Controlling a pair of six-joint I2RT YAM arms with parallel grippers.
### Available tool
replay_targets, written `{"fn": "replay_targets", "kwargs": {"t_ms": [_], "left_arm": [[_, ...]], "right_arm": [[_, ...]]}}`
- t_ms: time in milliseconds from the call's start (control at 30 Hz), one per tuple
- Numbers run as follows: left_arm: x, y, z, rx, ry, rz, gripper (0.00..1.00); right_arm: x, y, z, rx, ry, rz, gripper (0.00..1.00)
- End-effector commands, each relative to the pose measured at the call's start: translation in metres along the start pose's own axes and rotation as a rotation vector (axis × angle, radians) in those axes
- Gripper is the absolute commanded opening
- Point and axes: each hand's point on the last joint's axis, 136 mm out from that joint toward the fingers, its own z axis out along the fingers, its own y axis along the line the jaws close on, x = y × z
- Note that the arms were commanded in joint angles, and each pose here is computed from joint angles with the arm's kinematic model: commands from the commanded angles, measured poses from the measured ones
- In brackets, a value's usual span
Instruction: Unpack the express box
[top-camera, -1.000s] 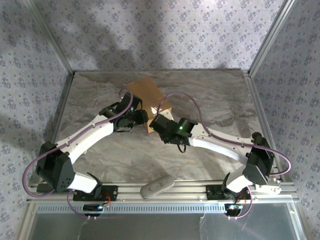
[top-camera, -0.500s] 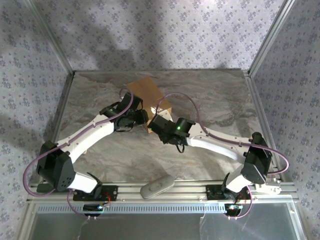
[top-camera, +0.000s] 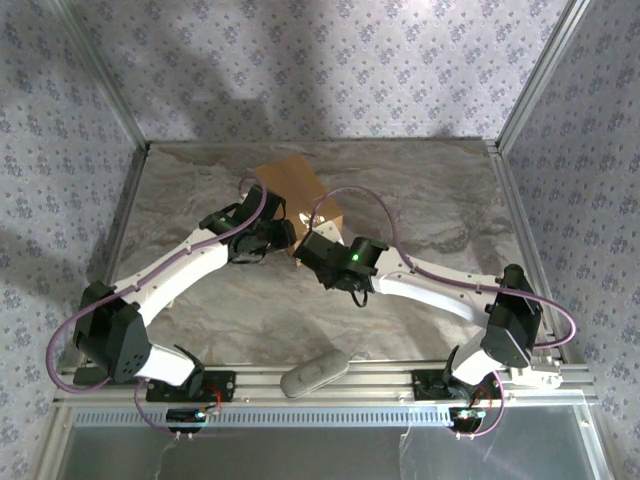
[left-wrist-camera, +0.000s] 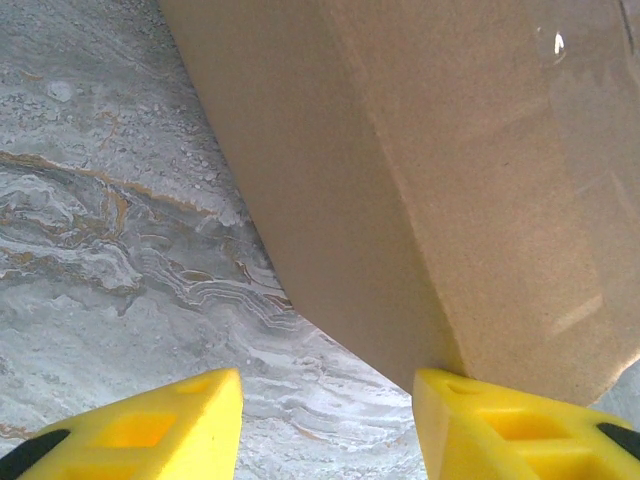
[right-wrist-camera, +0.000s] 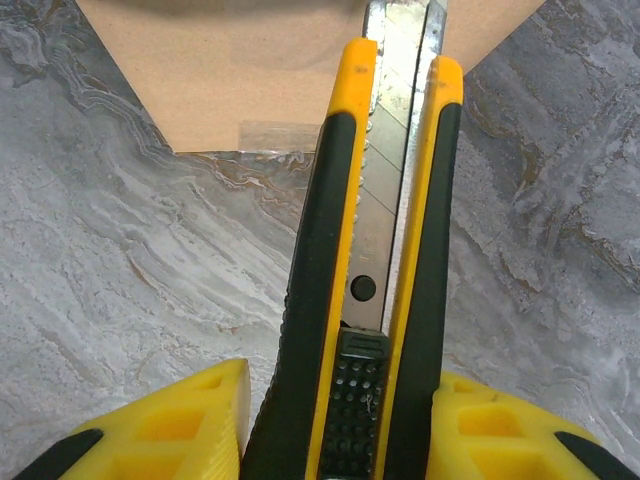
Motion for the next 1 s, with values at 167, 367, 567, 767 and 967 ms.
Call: {"fn": "replay_targets", "kwargs": {"t_ms": [167, 367, 567, 767, 967], "left_arm": [[-0.022, -0.094, -0.014, 0.335, -0.069, 0.048, 0.51], [-0.022, -0.094, -0.015, 0.334, -0.072, 0.053, 0.51], [-0.023, -0.094, -0.015, 0.332, -0.074, 0.054, 0.51], [-0.024, -0.095, -0.016, 0.337, -0.076, 0.052, 0.51], [-0.023, -0.096, -0.015, 0.339, -0.074, 0.051, 0.51]], "right_arm": [[0.002, 0.13, -0.05, -0.522, -0.07, -0.301, 0.0], [0.002, 0.136, -0.055, -0.557, -0.09, -0.342, 0.0], [0.002, 0.139, -0.058, -0.57, -0.095, -0.362, 0.0], [0.003, 0.142, -0.06, -0.577, -0.098, -0.37, 0.0], [-0.001, 0.148, -0.066, -0.597, -0.123, -0.371, 0.0]]}}
